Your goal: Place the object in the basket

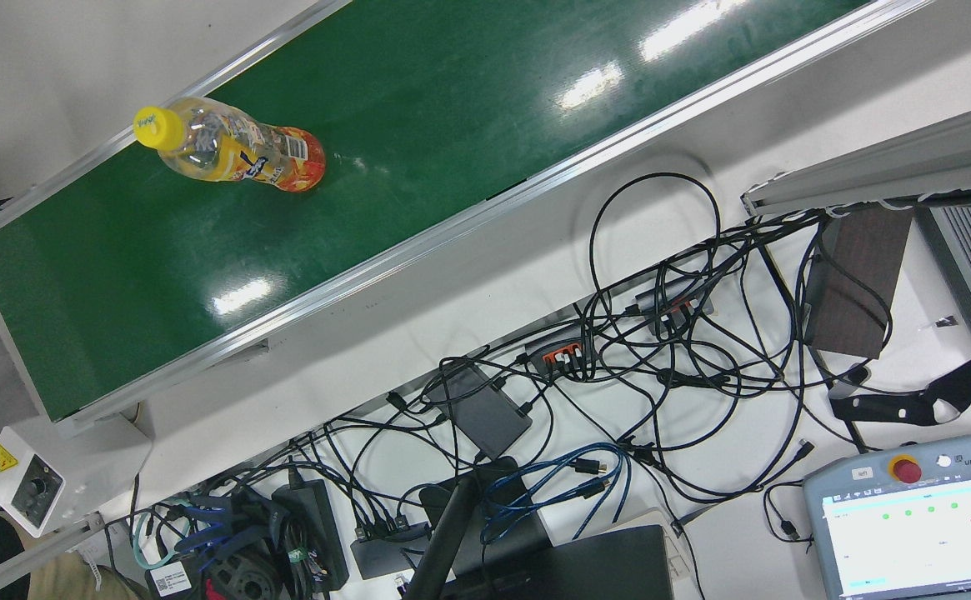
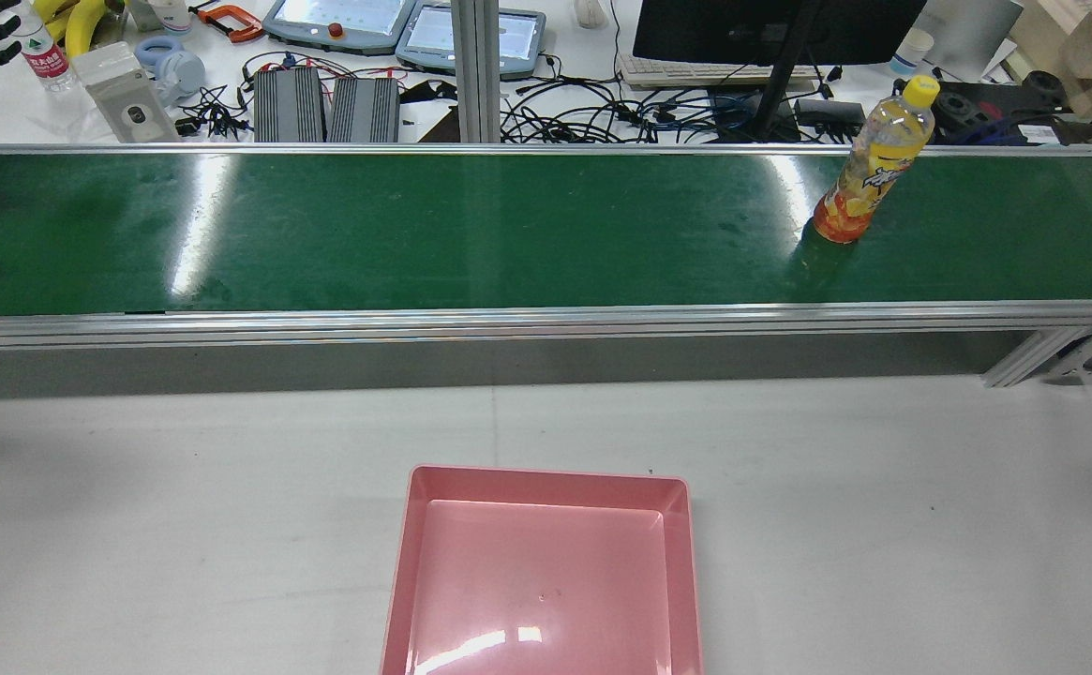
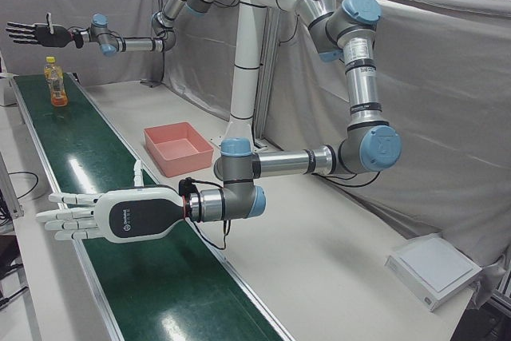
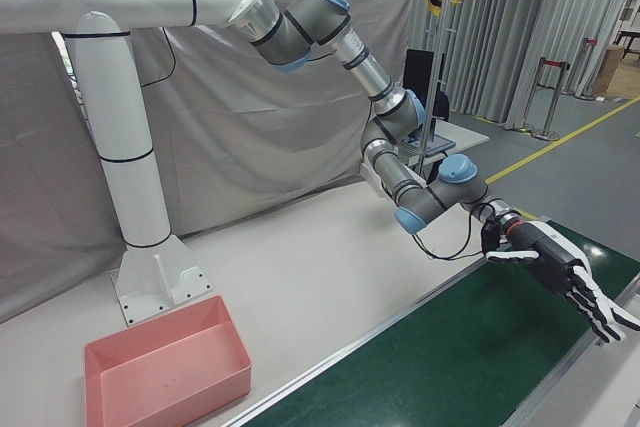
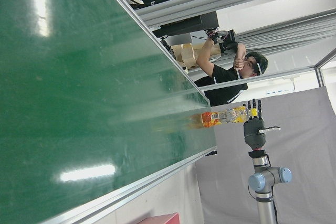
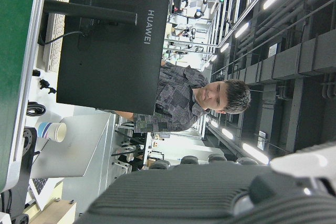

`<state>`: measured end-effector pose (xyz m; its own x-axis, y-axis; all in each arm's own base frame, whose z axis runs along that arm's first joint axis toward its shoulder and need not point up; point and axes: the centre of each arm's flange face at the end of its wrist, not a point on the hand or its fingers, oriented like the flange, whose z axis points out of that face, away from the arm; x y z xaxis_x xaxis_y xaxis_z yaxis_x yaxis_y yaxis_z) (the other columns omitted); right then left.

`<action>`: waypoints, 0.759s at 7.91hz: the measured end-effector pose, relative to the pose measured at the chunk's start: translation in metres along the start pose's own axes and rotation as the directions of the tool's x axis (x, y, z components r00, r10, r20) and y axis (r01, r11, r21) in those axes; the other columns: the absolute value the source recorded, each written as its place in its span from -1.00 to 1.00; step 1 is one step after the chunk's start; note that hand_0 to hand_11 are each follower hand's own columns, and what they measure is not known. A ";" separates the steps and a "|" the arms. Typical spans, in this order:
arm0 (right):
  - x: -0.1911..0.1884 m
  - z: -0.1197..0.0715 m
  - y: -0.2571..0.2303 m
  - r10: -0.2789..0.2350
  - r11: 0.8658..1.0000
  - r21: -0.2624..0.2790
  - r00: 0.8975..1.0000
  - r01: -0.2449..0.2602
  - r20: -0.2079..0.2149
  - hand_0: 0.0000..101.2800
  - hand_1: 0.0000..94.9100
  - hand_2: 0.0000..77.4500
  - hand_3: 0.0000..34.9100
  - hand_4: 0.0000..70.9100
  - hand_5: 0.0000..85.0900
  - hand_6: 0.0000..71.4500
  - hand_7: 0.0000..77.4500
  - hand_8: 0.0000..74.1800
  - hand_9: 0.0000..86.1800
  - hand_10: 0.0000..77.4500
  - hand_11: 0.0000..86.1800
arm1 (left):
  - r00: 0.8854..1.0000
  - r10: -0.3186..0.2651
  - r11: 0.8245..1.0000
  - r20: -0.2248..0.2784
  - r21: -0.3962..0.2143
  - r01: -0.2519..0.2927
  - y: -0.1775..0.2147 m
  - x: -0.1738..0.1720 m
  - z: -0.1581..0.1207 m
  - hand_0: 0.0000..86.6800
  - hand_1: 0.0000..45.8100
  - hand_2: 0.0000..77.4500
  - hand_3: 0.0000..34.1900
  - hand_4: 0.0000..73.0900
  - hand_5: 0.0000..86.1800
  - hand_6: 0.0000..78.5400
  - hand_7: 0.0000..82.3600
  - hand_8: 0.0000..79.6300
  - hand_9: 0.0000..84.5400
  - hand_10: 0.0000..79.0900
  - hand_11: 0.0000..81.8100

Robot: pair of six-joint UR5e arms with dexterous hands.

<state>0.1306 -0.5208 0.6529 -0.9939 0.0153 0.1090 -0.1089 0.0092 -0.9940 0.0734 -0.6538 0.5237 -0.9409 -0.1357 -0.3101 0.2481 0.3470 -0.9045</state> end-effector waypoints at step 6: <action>0.000 -0.001 0.000 0.000 1.000 0.001 1.000 0.000 0.000 -1.00 -1.00 -0.99 -0.98 -1.00 -1.00 -1.00 -0.99 -1.00 -1.00 -1.00 -1.00 | 1.000 -0.001 1.000 -0.002 -0.006 0.001 0.004 0.001 0.001 0.10 -0.79 -1.00 -0.99 -0.54 -0.73 -0.99 -0.99 -0.88 -0.79 -0.86 -0.79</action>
<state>0.1309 -0.5203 0.6533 -0.9939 0.0149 0.1090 -0.1089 0.0083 -0.9940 0.0737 -0.6538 0.5198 -0.9415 -0.1343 -0.3090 0.2460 0.3525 -0.9029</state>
